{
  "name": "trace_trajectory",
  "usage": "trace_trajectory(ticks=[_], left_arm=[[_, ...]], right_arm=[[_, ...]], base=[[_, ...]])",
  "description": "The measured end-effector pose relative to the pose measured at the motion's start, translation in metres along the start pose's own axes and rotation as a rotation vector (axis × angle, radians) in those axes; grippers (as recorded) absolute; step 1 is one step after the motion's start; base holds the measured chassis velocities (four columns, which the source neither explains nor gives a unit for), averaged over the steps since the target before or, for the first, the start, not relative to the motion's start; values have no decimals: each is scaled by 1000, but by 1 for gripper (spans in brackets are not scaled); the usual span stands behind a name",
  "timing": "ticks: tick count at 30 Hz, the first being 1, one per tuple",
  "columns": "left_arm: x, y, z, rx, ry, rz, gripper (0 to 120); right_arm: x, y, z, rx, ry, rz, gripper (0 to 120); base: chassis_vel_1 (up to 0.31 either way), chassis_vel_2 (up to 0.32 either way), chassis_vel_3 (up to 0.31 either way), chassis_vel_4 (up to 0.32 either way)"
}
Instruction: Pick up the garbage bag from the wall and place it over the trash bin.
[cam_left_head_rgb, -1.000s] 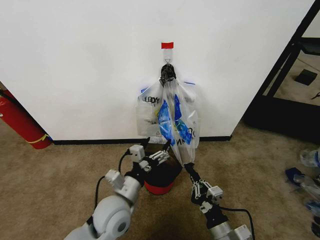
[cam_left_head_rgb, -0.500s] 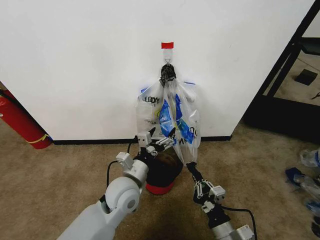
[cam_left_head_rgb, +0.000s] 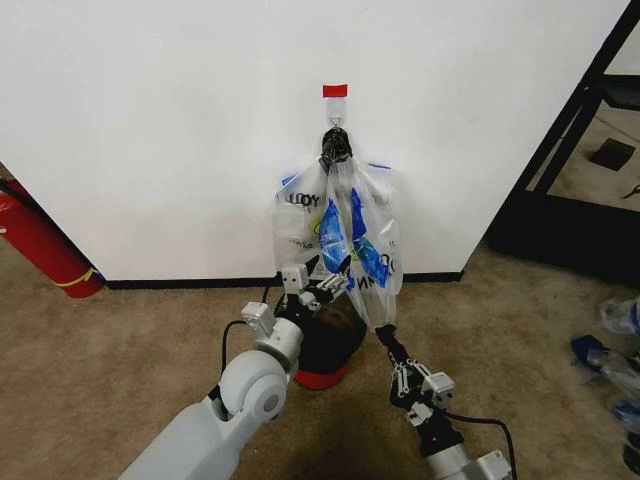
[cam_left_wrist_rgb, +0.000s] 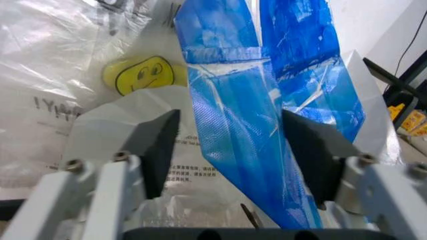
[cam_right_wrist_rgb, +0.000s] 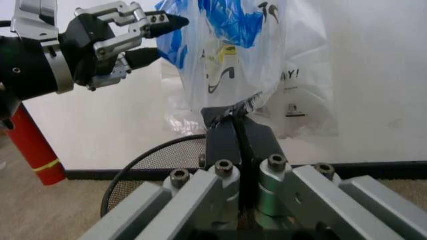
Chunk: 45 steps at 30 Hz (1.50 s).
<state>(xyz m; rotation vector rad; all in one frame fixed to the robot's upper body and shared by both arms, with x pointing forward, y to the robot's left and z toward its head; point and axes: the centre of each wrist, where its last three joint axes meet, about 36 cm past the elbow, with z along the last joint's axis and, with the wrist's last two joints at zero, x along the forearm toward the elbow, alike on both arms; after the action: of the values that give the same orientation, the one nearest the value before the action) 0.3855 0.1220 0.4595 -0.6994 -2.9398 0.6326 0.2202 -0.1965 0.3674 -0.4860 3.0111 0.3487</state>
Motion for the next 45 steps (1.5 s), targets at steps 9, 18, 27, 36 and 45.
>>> trace_trajectory(ticks=[9, 18, 27, 36, 45], left_arm=[[5, -1, -1, 5, -8, -11, 25], [18, 4, -16, -21, -40, -17, 0], [38, -3, -26, -25, -68, -9, 0], [43, -6, -29, -33, -83, -2, 0], [42, -4, -28, -45, -69, -7, 0]], right_arm=[[-1, 0, 0, 1, -3, 3, 0], [-3, -1, -2, 3, -5, 3, 0], [0, -3, -17, 87, -17, 4, 15], [-3, 2, -59, 361, -6, 87, 49], [-73, -43, -58, 437, -105, 17, 84]], base=[[0, 0, 0, 0], [0, 0, 0, 0], [0, 0, 0, 0], [0, 0, 0, 0], [0, 0, 0, 0]])
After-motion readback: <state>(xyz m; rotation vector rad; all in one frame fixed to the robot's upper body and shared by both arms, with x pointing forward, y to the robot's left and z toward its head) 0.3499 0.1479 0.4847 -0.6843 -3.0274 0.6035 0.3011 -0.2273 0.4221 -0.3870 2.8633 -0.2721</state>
